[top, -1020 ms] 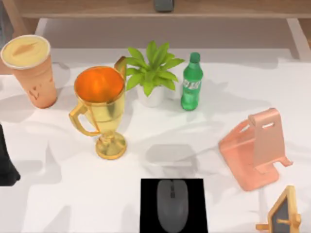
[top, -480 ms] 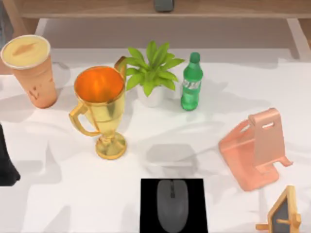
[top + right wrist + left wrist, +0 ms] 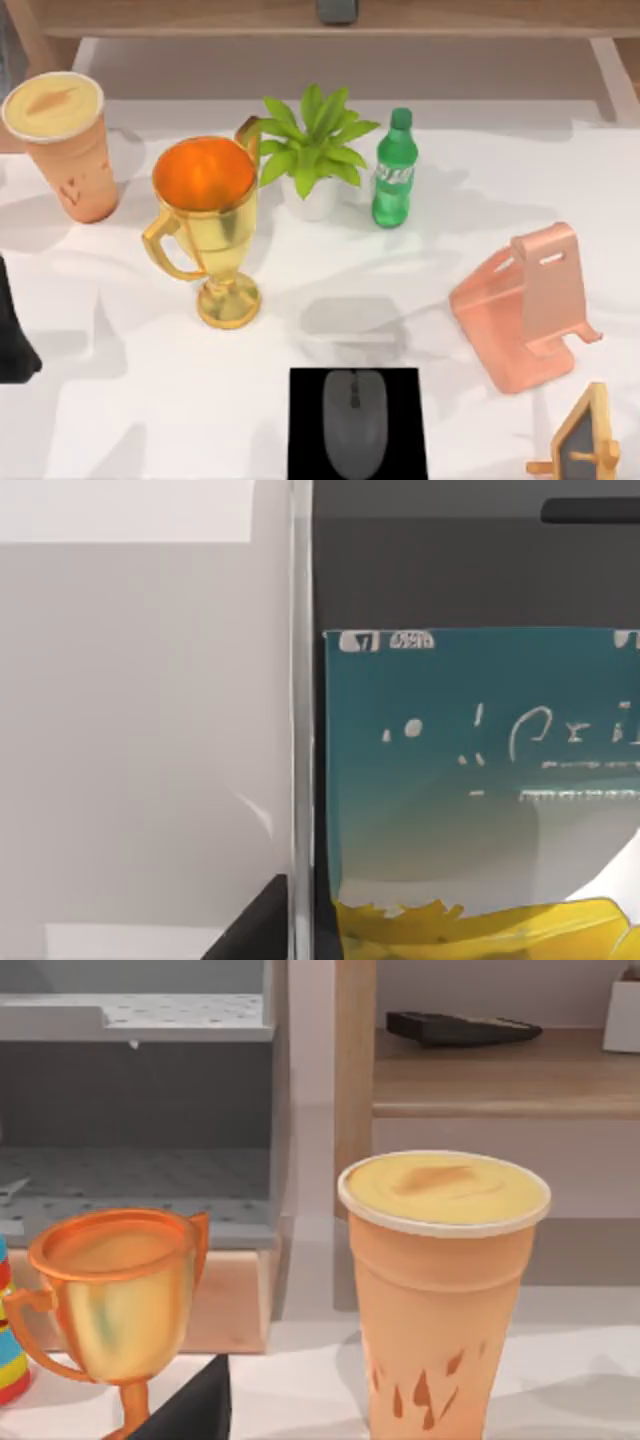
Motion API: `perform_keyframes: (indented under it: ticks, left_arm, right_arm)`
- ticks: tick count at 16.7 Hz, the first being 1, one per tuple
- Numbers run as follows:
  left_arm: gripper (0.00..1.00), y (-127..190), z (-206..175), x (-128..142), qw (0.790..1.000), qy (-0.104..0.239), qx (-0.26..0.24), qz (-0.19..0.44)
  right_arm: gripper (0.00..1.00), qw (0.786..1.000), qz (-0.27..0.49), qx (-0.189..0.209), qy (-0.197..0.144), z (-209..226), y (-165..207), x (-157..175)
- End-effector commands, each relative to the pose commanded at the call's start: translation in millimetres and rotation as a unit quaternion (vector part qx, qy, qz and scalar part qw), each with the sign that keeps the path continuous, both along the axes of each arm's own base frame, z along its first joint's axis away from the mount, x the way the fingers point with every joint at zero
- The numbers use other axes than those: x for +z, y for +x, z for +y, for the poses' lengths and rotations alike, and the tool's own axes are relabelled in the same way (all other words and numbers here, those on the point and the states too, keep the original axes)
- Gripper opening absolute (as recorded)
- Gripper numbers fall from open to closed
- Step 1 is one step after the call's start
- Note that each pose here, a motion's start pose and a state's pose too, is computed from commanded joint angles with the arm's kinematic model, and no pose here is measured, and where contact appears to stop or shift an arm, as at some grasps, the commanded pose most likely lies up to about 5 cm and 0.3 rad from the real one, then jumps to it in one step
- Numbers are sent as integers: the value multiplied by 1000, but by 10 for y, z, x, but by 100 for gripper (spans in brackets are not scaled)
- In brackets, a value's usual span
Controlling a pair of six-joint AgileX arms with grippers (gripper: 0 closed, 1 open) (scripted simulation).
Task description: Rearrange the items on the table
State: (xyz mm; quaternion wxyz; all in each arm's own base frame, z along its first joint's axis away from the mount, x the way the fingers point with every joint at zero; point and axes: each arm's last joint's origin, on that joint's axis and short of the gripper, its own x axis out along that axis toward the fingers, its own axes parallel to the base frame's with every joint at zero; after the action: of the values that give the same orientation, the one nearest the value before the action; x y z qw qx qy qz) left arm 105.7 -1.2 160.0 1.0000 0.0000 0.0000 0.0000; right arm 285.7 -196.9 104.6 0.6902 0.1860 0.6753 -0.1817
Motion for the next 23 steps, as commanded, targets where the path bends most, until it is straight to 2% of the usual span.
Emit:
perform_keyframes:
  ticks: [3,4,11,17,20,23]
  left_arm:
    - [100,0,0,0,1000,0,0,0]
    - [100,0,0,0,1000,0,0,0]
    - [100,0,0,0,1000,0,0,0]
    - [100,0,0,0,1000,0,0,0]
    - [100,0,0,0,1000,0,0,0]
    - [100,0,0,0,1000,0,0,0]
  right_arm:
    - [0,1000,0,0,0,0,0,0]
    - [0,1000,-6,0,-10,-9,-1,100]
    - [0,1000,-5,0,-9,-9,-2,391]
    - [0,1000,-16,4,-18,89,16,422]
    - [0,996,-58,43,-53,479,57,594]
    - [0,979,-137,114,-102,1078,33,912]
